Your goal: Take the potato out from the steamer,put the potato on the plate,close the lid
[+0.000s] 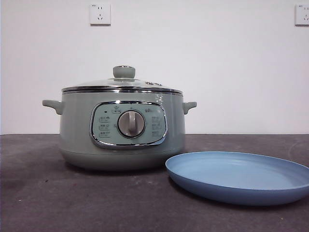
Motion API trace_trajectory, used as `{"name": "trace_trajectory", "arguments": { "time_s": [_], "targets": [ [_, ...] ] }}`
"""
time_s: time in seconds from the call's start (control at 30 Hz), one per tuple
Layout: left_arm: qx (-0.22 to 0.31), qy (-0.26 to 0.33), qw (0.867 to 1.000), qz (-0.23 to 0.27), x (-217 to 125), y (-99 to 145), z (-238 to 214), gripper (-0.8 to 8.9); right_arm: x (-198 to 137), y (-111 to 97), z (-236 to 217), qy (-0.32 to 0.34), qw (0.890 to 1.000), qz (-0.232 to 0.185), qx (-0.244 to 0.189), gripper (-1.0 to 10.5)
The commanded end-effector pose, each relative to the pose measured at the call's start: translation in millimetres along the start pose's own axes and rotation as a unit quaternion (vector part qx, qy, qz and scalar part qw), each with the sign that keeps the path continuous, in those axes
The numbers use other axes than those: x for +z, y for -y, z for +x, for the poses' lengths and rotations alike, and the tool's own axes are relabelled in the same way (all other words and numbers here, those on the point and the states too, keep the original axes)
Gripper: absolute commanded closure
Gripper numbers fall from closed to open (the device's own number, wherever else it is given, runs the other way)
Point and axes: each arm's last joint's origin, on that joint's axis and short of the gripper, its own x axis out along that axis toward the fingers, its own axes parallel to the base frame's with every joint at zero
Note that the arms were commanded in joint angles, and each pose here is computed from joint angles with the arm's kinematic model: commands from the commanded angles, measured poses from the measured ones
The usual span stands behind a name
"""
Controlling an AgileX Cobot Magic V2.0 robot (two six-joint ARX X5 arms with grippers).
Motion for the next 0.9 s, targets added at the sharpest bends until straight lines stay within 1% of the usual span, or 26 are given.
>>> {"name": "trace_trajectory", "arguments": {
  "time_s": [0.03,0.07,0.1,0.13,0.17,0.2,0.23,0.27,0.3,0.33,0.6,0.7,0.8,0.9],
  "targets": [
    [-0.012,-0.005,0.999,0.034,5,2,1,8.12,1,-2,0,0.004,1.0,-0.021,0.003,9.5],
    [-0.014,-0.006,0.999,0.035,7,2,1,8.02,2,-2,0,0.005,1.0,-0.022,0.003,9.3],
    [-0.015,-0.007,0.999,0.034,8,2,2,7.61,2,-2,0,0.006,1.0,-0.023,0.003,8.8],
    [-0.015,-0.008,0.999,0.034,9,2,2,6.53,2,-2,0,0.007,1.0,-0.023,0.003,8.0],
    [-0.015,-0.007,0.999,0.034,10,2,2,5.18,2,-2,0,0.007,1.0,-0.022,0.003,7.1],
    [-0.015,-0.006,0.999,0.035,10,2,1,3.43,2,-2,0,0.007,1.0,-0.021,0.003,5.8],
    [-0.014,-0.004,0.999,0.036,11,2,1,2.05,2,-2,0,0.007,1.0,-0.02,0.003,4.5],
    [-0.015,-0.003,0.999,0.037,11,2,1,1.38,2,-2,0,0.007,1.0,-0.019,0.003,3.5],
    [-0.015,-0.003,0.999,0.037,11,2,1,1.3,2,-2,0,0.007,1.0,-0.017,0.003,3.0],
    [-0.015,-0.003,0.999,0.037,11,2,1,1.3,2,-2,0,0.007,1.0,-0.017,0.003,2.9],
    [-0.014,0.008,0.999,0.044,14,1,3,1.3,4,-1,2,0.005,1.0,-0.009,0.004,2.9],
    [-0.018,0.008,0.999,0.045,21,-1,7,1.3,4,0,3,0.004,1.0,-0.007,0.004,2.9],
    [-0.024,-0.005,0.999,0.044,33,-3,15,1.3,4,0,3,0.003,1.0,-0.007,0.005,2.9],
    [-0.024,-0.01,0.998,0.057,49,-6,27,1.3,4,0,3,0.003,1.0,-0.006,0.005,2.9]
  ]
}}
